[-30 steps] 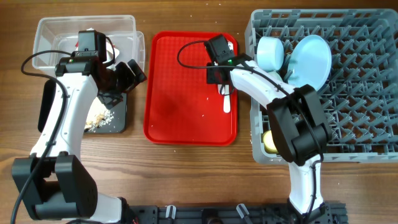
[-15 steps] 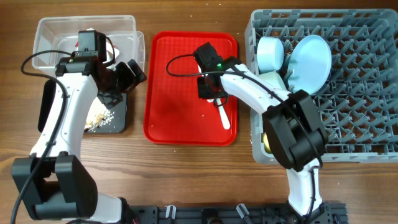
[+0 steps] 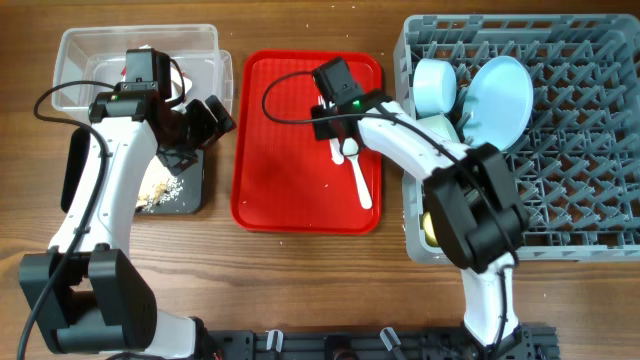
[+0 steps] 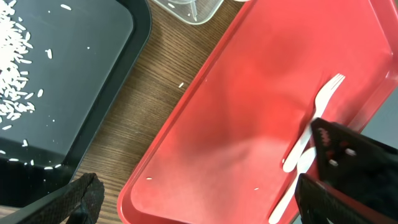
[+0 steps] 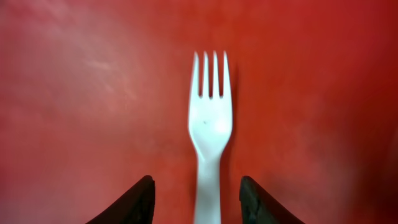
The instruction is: Sort waste into correct bins and load items into the dishwasher rack
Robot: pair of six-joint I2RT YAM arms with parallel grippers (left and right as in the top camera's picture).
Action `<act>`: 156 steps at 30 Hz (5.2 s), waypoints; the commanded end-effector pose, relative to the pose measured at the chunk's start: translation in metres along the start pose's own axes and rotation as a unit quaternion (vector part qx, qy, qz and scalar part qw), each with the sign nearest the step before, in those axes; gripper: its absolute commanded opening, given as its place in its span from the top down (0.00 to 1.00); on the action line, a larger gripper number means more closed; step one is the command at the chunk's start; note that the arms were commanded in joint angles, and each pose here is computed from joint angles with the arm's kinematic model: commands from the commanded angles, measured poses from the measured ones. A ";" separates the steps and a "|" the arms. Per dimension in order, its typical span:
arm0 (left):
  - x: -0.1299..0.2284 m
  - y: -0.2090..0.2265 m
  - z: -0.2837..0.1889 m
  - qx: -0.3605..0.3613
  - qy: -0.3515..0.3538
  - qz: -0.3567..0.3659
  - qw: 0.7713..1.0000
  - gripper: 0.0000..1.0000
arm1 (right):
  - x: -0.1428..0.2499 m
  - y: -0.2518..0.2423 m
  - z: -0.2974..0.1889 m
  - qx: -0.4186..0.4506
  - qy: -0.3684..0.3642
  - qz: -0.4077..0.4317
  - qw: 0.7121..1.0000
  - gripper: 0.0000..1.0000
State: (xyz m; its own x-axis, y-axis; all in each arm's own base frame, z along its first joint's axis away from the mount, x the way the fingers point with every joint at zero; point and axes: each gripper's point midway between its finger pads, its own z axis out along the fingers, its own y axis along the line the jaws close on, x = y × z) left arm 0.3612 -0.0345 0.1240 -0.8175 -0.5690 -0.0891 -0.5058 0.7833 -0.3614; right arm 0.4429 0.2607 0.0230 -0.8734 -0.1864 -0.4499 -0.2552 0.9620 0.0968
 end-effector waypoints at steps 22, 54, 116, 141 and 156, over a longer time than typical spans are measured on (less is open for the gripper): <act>-0.003 -0.004 -0.006 0.009 -0.007 0.001 1.000 0.00 | 0.015 0.008 -0.183 -0.059 0.014 0.003 0.998 0.96; -0.003 -0.004 -0.006 0.009 -0.007 0.001 1.000 0.00 | 0.070 -0.145 -0.275 0.005 -0.114 0.226 0.967 0.39; -0.003 -0.004 -0.006 0.009 -0.007 0.001 1.000 0.00 | 0.088 -0.114 -0.431 -0.035 -0.332 0.064 0.941 0.00; -0.003 -0.004 -0.007 0.009 -0.007 0.001 1.000 0.00 | 0.146 -0.136 -0.264 -0.012 -0.530 0.012 0.848 0.00; 0.086 0.039 -0.074 0.238 -0.494 0.206 0.810 0.00 | 0.146 -0.136 -0.264 -0.012 -0.530 0.012 0.848 0.00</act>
State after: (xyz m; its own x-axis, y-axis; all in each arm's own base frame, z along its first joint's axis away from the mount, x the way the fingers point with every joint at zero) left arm 0.2536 -0.0407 0.1744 -0.2018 -0.3804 -0.9025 0.1236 0.9042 -0.4088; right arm 0.2412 0.0496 0.1768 -0.0276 0.1254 -0.9917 -0.2595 0.9572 0.1283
